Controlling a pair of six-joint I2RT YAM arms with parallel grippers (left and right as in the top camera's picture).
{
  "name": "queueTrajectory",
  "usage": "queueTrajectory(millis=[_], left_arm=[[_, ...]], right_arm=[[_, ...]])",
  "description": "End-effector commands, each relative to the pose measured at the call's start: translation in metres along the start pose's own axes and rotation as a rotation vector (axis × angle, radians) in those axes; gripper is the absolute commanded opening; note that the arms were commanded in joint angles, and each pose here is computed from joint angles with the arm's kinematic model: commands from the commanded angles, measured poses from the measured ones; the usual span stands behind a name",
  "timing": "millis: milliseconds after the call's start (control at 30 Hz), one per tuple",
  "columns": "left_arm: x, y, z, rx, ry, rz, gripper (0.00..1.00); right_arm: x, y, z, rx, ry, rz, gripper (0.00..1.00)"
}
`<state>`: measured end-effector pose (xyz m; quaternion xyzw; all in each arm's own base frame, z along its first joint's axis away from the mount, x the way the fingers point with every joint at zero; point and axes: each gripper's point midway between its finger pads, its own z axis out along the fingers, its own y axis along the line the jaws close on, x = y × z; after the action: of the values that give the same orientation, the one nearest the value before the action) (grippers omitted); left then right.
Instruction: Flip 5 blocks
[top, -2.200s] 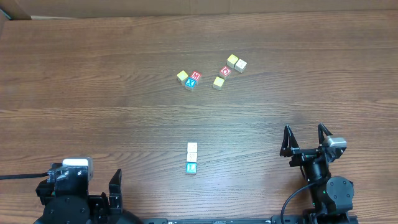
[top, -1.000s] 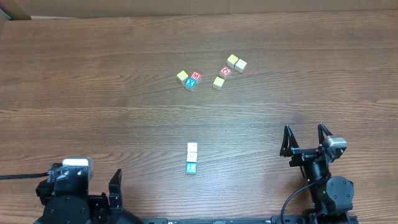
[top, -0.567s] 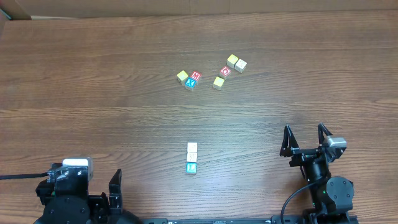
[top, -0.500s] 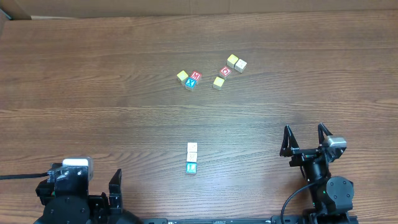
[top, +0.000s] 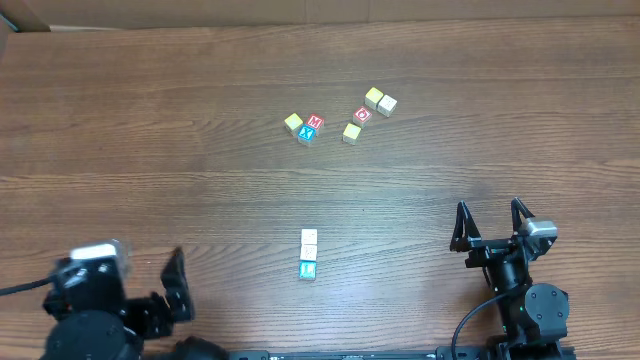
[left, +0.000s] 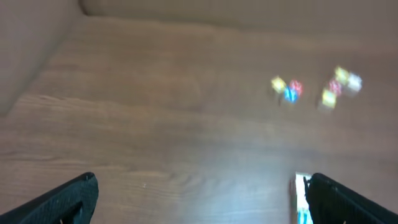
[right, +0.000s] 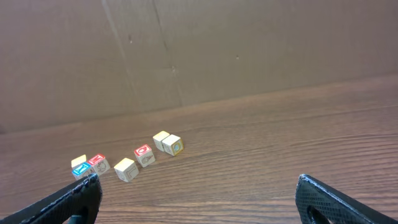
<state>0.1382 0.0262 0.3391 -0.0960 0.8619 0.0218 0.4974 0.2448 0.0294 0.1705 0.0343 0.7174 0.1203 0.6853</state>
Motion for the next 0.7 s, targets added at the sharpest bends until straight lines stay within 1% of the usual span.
queueTrajectory(millis=[0, 133, 233, 333, 467, 667], left_arm=[[-0.011, 0.004, 0.0, -0.037, -0.055, -0.078, 1.0], [-0.028, -0.003, 0.013, -0.014, -0.13, -0.175, 1.0], [-0.033, -0.018, 0.027, 0.077, -0.191, -0.147, 1.0], [-0.031, -0.029, 0.04, 0.155, -0.27, -0.15, 1.0], [-0.012, -0.036, 0.058, 0.218, -0.359, -0.144, 1.0], [0.027, -0.035, 0.093, 0.232, -0.429, -0.143, 1.0]], right_arm=[[0.001, 0.001, 0.0, -0.01, -0.006, -0.021, 1.0], [0.001, 0.001, 0.0, -0.01, -0.006, -0.021, 1.0], [0.001, 0.001, 0.0, -0.01, -0.006, -0.021, 1.0], [0.001, 0.001, 0.0, -0.01, -0.006, -0.021, 1.0], [0.001, 0.001, 0.0, -0.01, -0.006, -0.021, 1.0], [0.001, 0.001, 0.0, -0.01, -0.006, -0.021, 1.0]])
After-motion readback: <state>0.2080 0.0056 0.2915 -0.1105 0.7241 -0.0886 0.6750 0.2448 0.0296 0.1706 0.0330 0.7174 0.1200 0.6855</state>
